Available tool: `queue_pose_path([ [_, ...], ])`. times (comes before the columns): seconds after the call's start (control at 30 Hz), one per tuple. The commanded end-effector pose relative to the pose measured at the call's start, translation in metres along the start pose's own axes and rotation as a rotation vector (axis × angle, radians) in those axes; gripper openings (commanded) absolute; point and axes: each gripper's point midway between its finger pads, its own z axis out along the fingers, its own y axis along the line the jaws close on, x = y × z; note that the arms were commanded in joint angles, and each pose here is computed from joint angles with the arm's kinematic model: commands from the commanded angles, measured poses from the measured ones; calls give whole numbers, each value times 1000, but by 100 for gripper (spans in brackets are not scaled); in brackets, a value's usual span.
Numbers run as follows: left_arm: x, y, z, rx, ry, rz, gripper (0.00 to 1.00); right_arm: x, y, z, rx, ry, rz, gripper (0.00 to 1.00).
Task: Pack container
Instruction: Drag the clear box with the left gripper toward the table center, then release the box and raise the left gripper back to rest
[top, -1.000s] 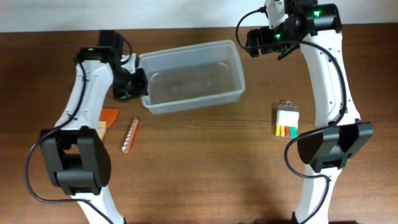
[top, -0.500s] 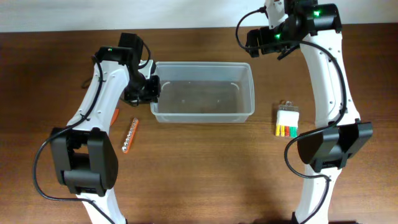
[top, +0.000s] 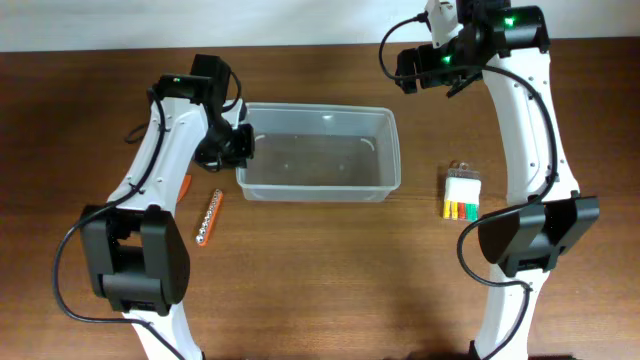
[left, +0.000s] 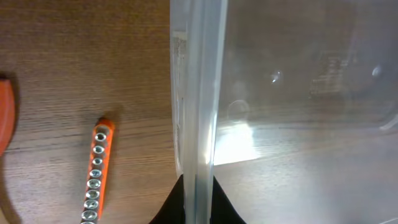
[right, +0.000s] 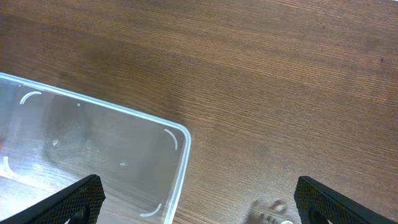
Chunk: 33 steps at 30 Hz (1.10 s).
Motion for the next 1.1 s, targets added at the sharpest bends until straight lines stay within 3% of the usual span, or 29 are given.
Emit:
queue_pose_path([
  [0.0,-6,-1,-6,0,-26,-2,2,-1,0,5,7,3,-4,99],
  [0.1,-6,-1,-5,0,-23,-2,3,-1,0,5,7,3,-5,99],
  [0.3,-3,1,-2,-2,-10,-5,27,-2,0,5,7,3,-5,99],
  [0.47,-3,0,-2,-2,-11,-5,39,-2,0,5,7,2,-5,99],
  [0.73,-13,9,-6,-13,-50,-18,48,-1,-3,5,23,5,-4,99],
  [0.93,-58,43,-62,-19,-235,-93,49,-1,-14,4,86,7,-3,99],
  [1.07,-81,84,-103,-119,-363,-155,55,-8,-16,4,92,-21,-6,99],
])
